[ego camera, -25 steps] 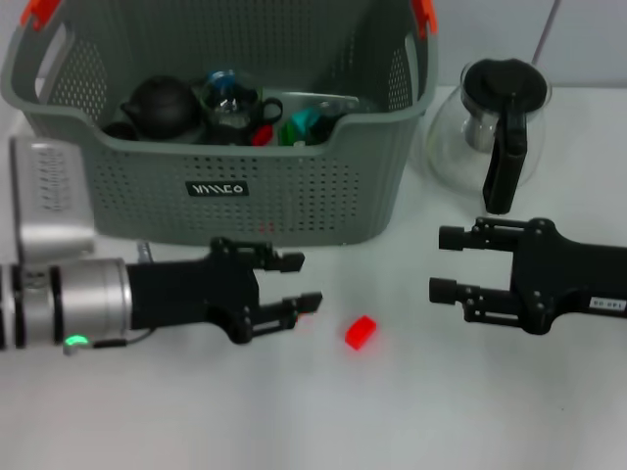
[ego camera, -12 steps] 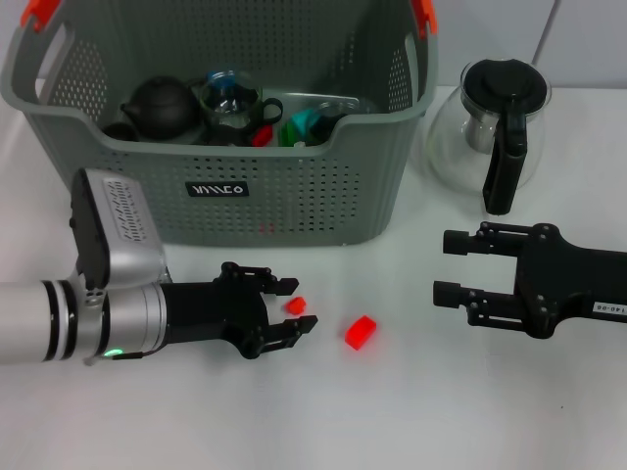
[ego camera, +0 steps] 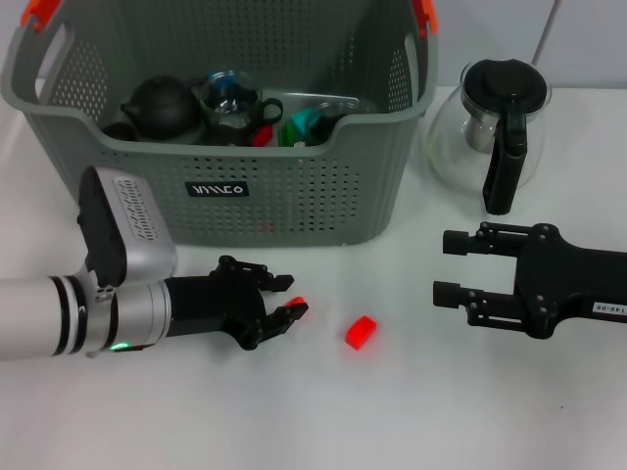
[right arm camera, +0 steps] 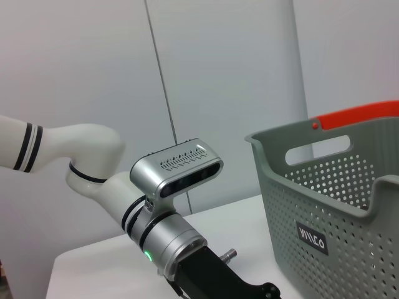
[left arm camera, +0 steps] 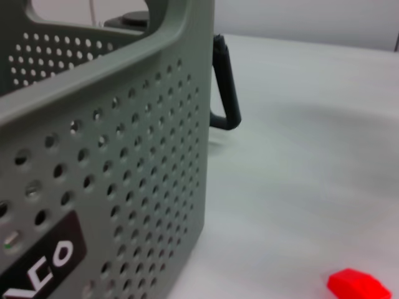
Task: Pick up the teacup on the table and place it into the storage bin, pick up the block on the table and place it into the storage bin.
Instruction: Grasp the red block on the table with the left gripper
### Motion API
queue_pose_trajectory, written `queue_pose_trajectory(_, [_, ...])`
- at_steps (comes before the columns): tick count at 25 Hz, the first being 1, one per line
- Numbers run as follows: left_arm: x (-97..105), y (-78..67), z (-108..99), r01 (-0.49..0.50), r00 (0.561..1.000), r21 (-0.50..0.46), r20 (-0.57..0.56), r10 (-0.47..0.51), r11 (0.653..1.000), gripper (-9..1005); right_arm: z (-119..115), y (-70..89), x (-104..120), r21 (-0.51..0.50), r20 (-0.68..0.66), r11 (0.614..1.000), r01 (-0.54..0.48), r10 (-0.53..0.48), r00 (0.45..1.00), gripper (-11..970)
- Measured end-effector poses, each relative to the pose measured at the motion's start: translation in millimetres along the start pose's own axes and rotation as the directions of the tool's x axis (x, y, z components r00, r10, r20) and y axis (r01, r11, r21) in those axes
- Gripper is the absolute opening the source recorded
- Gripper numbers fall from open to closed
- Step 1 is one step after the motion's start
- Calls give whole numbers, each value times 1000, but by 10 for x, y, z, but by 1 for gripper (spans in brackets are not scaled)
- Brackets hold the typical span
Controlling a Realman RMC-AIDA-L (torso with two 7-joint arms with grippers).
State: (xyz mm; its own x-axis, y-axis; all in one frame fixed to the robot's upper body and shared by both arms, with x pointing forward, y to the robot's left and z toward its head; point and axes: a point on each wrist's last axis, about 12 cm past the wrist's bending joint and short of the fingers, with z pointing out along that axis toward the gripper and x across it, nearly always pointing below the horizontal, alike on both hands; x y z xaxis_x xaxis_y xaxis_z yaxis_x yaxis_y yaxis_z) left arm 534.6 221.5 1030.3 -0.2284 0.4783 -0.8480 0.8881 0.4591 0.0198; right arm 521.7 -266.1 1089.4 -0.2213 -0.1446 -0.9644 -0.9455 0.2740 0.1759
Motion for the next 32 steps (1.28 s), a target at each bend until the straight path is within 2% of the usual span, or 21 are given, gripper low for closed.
queue_pose_trajectory(7, [11,-21,51,-29,999,-1,-27,29,1000,381,-9,-2,5,3,-2,1000,-1,1,1000,687])
queue_pose_trajectory(28, [-17,-15,89,-2,999,4,-42,2,1000,306,-20,-3,5,5,-1,1000,-1,1,1000,687])
queue_pose_trajectory(32, [-27,-9,100,4,999,4,-45,-4,1000,162,-20,-3,4,5,-1,1000,-1,1,1000,687])
